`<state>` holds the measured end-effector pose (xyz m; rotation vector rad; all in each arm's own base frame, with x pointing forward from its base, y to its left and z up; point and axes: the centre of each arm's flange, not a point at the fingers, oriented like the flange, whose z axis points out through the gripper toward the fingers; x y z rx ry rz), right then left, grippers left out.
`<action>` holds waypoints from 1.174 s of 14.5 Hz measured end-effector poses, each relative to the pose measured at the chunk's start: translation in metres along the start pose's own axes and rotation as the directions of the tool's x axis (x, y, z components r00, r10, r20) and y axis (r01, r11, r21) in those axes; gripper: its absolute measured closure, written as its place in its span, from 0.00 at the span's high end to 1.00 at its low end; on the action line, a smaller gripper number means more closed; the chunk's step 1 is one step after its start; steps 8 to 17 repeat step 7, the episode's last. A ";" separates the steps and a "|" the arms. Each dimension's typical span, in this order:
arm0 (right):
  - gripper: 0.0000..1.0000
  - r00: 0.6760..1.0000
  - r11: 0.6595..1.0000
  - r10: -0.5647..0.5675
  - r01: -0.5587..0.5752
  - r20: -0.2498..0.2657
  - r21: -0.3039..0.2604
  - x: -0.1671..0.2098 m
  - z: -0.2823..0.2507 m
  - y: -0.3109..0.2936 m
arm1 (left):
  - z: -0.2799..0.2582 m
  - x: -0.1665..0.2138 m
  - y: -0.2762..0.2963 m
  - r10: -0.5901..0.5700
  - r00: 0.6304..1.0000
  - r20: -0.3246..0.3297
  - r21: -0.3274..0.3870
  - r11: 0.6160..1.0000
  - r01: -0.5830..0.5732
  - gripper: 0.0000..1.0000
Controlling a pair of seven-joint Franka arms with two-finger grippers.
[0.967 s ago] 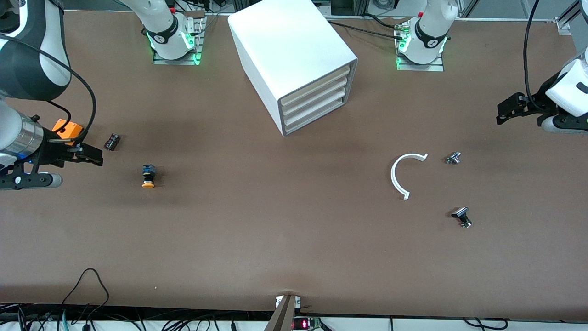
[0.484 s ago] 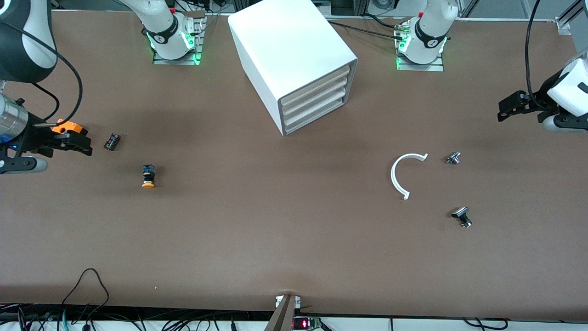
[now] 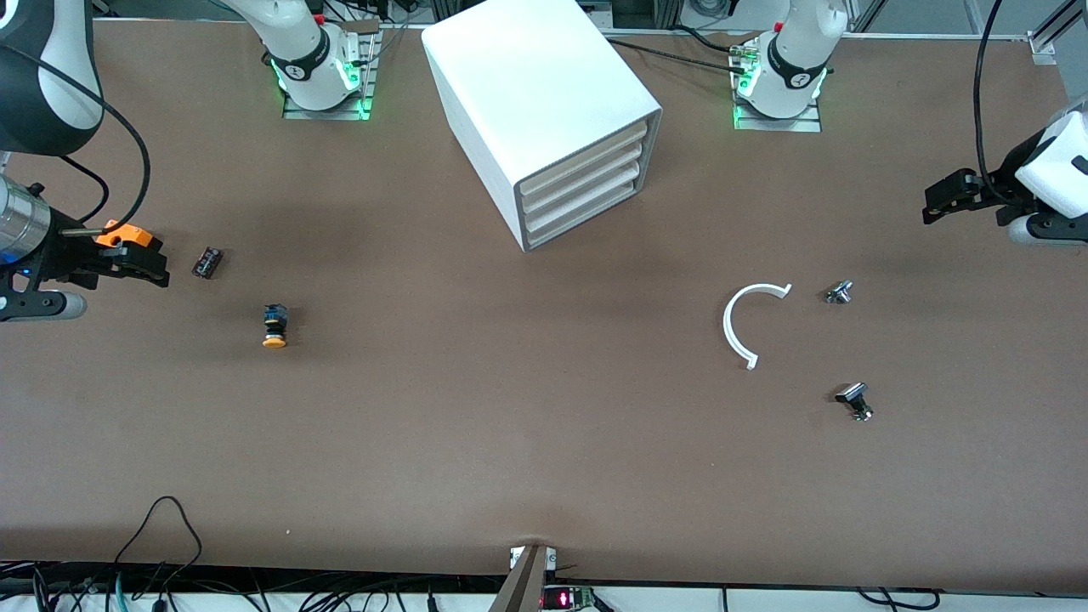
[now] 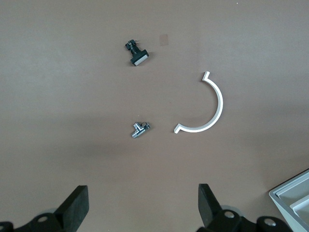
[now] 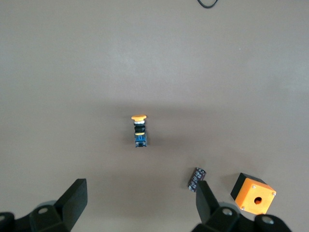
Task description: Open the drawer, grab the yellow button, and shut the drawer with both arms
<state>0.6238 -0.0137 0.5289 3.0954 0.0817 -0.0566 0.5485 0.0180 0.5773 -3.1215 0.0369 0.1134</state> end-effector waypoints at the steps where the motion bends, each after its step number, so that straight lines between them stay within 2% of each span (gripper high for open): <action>1: 1.00 1.000 1.000 0.003 -0.003 0.006 0.000 -0.001 0.001 0.002 | 0.000 0.000 0.000 0.000 1.000 0.000 0.000 1.000 0.000 1.00; 5: 1.00 1.000 1.000 0.002 -0.002 0.017 -0.001 -0.002 0.005 0.001 | 0.000 0.000 0.000 0.000 1.000 0.000 0.000 1.000 0.000 1.00; 7: 1.00 1.000 1.000 -0.015 0.015 0.021 -0.024 -0.002 0.005 -0.003 | 0.000 0.000 0.000 0.001 1.000 -0.001 0.000 1.000 -0.001 1.00; 17: 1.00 1.000 1.000 -0.015 0.015 0.021 -0.024 -0.002 0.005 -0.003 | 0.000 0.000 0.000 0.001 1.000 -0.001 0.000 1.000 -0.001 1.00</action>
